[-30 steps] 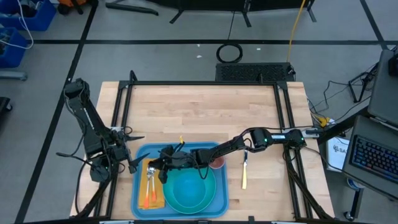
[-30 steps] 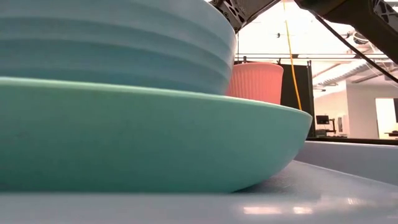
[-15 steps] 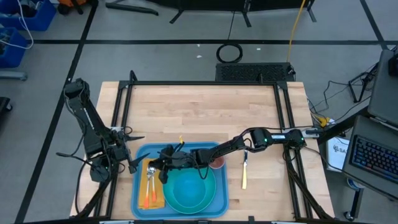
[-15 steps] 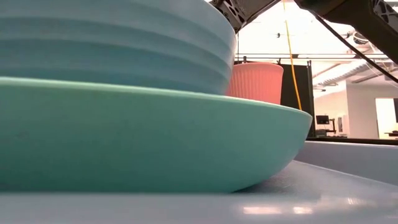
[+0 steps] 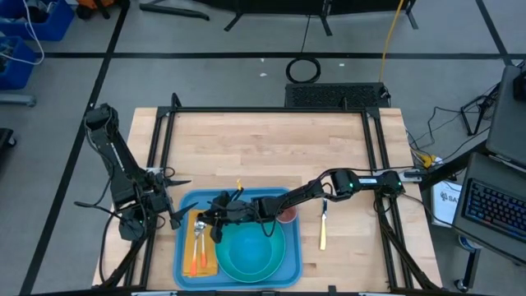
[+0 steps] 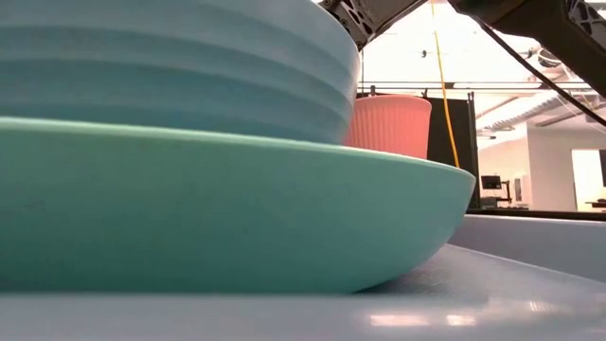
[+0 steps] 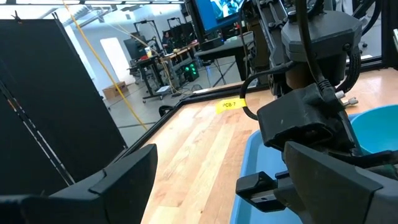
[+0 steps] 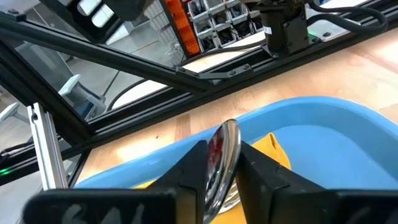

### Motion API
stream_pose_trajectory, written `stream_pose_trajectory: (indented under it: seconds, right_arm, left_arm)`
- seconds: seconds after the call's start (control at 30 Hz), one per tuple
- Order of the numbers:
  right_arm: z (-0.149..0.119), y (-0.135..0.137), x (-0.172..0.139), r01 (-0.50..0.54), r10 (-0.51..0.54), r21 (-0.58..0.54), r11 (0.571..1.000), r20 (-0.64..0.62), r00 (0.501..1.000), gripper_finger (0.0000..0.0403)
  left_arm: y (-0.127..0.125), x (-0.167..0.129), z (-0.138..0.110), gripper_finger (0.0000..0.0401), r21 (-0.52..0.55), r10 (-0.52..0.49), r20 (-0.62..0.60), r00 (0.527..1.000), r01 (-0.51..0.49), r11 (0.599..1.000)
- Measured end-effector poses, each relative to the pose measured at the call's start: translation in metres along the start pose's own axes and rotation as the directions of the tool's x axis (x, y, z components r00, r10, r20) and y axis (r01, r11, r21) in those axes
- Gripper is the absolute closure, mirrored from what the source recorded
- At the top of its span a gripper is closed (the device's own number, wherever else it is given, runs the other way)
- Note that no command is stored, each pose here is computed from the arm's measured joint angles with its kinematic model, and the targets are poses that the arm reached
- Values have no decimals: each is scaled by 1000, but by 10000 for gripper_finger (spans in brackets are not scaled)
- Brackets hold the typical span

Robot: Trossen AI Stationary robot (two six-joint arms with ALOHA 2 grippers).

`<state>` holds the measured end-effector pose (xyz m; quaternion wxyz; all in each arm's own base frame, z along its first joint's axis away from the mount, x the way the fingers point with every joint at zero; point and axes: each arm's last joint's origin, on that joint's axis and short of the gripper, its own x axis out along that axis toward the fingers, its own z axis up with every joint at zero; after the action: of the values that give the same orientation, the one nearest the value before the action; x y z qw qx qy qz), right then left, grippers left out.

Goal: Set up tray
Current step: Put the orange spoon to the right of the orange fork on the yellow table napkin

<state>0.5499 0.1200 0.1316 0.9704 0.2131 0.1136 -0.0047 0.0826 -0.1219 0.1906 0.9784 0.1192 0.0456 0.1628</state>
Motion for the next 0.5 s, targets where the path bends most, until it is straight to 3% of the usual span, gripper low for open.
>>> stream_pose_trajectory:
  seconds: [0.5]
  right_arm:
    - [0, -1, 0, -39, 38, -6, 999, -25, 999, 284]
  left_arm:
    - [0, 0, 0, 50, 0, 0, 0, 1000, 0, 1000]
